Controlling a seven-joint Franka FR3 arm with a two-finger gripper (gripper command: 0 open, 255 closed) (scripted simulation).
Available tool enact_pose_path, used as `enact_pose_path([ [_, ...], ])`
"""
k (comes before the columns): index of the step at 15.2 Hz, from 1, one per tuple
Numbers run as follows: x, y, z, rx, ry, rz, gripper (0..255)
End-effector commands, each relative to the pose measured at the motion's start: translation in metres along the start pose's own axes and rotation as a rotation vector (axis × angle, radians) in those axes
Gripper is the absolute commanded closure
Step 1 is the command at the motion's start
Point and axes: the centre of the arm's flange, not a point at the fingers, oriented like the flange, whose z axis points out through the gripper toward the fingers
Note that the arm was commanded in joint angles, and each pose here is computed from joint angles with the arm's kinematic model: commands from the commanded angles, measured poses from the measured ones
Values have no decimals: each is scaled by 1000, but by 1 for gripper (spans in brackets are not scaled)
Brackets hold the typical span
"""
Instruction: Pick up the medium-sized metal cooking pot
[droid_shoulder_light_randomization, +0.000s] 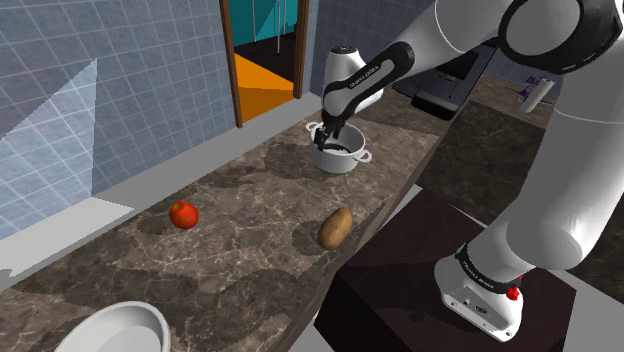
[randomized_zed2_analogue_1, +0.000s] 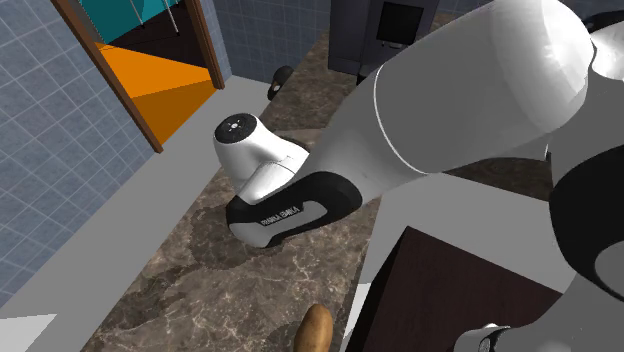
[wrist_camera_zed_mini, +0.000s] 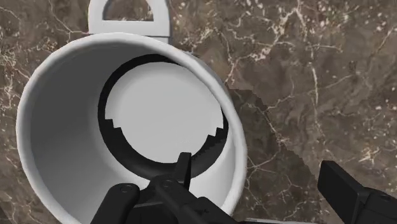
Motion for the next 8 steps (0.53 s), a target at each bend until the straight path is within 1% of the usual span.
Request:
enact_pose_path([
  [1, 19, 4, 23, -1, 1, 1, 0],
  [2, 27, 6, 33, -1, 1, 2, 0],
  [8, 26, 4, 65, -1, 1, 2, 0],
])
